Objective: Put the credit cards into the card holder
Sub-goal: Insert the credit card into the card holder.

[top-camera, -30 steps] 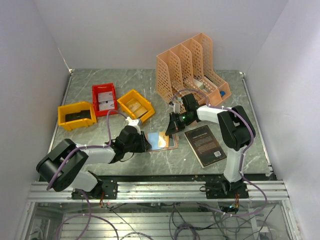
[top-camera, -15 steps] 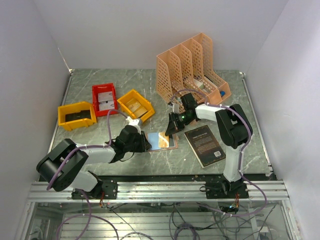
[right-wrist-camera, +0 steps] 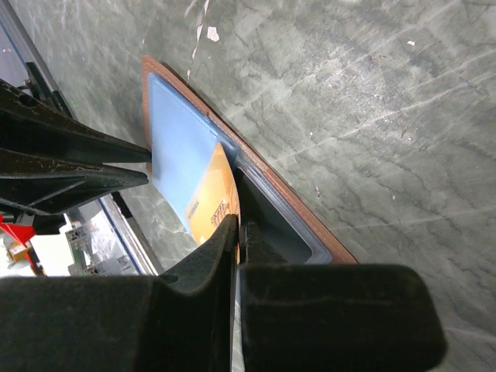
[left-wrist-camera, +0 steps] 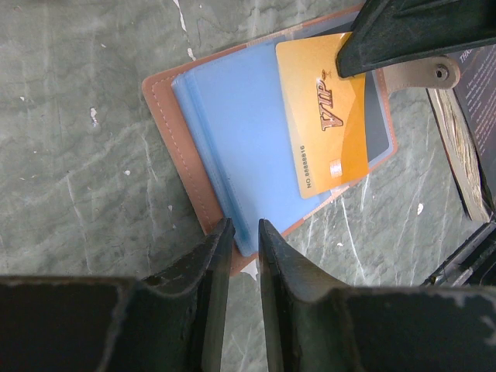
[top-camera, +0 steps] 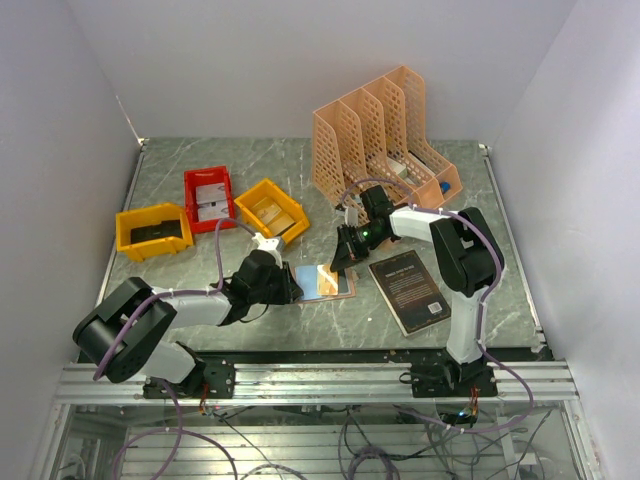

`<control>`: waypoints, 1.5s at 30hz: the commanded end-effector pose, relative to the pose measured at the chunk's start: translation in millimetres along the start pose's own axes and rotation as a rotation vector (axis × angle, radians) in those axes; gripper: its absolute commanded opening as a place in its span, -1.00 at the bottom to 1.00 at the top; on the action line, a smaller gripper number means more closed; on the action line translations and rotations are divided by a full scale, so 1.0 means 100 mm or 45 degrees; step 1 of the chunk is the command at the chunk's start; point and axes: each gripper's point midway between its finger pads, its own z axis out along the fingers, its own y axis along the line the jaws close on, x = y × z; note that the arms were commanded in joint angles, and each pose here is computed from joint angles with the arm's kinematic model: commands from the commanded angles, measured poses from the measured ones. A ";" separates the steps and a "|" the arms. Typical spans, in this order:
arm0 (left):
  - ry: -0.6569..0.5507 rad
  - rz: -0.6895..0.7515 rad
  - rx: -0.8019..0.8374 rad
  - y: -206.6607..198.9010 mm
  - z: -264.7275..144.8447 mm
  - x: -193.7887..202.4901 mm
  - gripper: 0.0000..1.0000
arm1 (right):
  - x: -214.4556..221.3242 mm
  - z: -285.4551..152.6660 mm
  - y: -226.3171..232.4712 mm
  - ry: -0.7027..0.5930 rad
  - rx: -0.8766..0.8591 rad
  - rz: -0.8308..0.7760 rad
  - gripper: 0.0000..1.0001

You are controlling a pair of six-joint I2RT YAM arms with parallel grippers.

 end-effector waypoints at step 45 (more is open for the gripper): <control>-0.057 0.023 -0.003 -0.01 0.02 -0.13 -0.36 | 0.17 0.22 -0.17 0.124 0.083 0.110 -1.00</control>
